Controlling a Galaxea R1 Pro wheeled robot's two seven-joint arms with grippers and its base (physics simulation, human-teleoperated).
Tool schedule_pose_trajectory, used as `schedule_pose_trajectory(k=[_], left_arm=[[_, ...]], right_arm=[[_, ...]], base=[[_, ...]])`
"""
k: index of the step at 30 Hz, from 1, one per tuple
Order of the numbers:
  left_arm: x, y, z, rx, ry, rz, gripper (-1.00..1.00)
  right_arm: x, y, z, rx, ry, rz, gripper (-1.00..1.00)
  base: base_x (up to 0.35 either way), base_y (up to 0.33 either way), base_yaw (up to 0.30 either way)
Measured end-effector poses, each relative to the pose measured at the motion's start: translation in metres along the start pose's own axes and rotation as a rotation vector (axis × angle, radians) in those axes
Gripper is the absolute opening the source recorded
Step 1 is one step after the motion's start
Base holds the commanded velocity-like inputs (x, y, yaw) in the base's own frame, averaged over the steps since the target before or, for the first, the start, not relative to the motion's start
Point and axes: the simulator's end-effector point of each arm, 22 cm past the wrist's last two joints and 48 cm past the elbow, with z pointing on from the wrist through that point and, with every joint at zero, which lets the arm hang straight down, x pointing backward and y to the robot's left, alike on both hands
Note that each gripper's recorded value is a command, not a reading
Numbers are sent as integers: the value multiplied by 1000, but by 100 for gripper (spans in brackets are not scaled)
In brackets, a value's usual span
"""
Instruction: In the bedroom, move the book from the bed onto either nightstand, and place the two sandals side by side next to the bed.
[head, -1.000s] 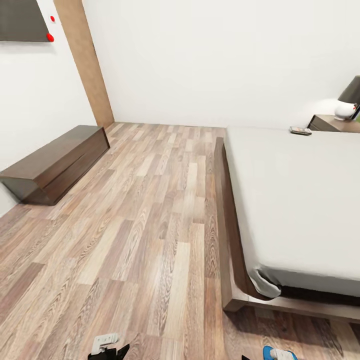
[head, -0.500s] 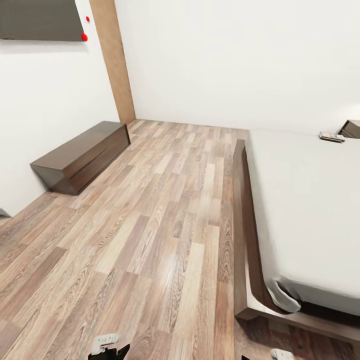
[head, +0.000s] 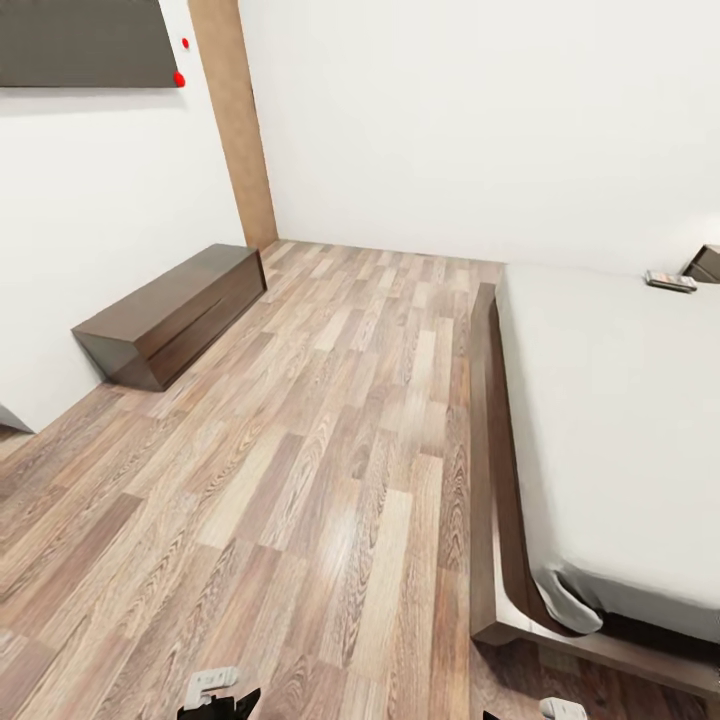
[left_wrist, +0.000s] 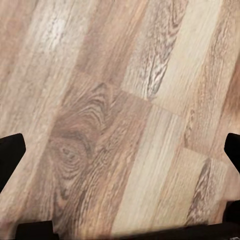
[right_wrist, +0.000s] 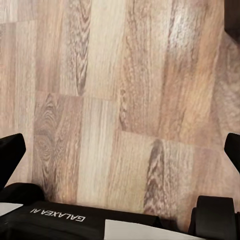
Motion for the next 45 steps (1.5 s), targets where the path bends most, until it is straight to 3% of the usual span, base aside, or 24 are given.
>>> schedule_pose_trajectory(k=[9, 21, 45], left_arm=[[0, 0, 0, 0, -1, -2, 100], [-11, -9, -19, 0, -1, -3, 100], [-20, -12, -21, 5, -19, 3, 100]], right_arm=[[1, 0, 0, -1, 2, -2, 100], [-9, 12, -18, -1, 2, -1, 100], [-16, 16, -19, -8, -13, -12, 100]], base=[[0, 0, 0], [0, 0, 0], [0, 0, 0]])
